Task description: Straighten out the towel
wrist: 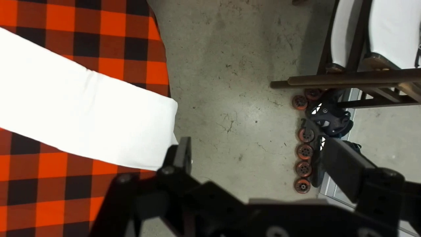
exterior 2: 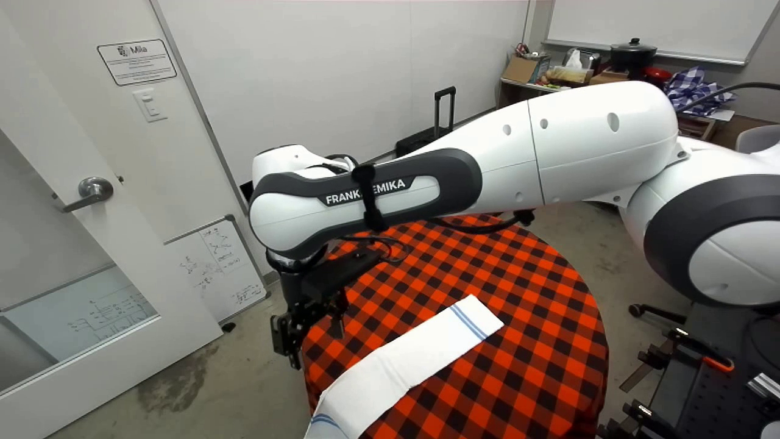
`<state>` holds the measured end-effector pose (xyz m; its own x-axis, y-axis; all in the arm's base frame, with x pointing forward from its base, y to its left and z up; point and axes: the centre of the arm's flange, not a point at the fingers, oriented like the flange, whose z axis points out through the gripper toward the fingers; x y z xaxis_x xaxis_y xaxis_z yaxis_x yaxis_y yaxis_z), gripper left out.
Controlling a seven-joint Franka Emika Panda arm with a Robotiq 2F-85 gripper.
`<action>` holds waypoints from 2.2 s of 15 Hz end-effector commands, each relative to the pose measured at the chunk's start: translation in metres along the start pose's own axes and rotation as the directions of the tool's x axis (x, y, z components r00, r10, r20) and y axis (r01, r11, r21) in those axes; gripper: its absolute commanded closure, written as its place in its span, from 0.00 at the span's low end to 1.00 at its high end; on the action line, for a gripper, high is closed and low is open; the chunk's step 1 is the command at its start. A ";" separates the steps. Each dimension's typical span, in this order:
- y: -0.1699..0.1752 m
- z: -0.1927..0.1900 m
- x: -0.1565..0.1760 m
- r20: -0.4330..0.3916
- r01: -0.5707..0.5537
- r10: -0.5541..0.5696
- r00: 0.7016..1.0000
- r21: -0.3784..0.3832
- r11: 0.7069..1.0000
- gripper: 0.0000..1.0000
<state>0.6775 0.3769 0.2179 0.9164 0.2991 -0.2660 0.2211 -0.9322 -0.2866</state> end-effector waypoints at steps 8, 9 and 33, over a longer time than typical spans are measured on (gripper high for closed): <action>0.089 -0.043 -0.085 -0.100 -0.152 0.146 0.984 -0.063 0.986 0.00; 0.094 -0.048 -0.088 -0.134 -0.175 0.167 0.977 -0.047 0.984 0.00; 0.178 -0.006 -0.308 -0.251 -0.402 0.354 0.901 -0.178 0.898 0.00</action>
<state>0.5043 0.1397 0.2367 0.9785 -0.1689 -0.1187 -0.1653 -0.9854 0.0401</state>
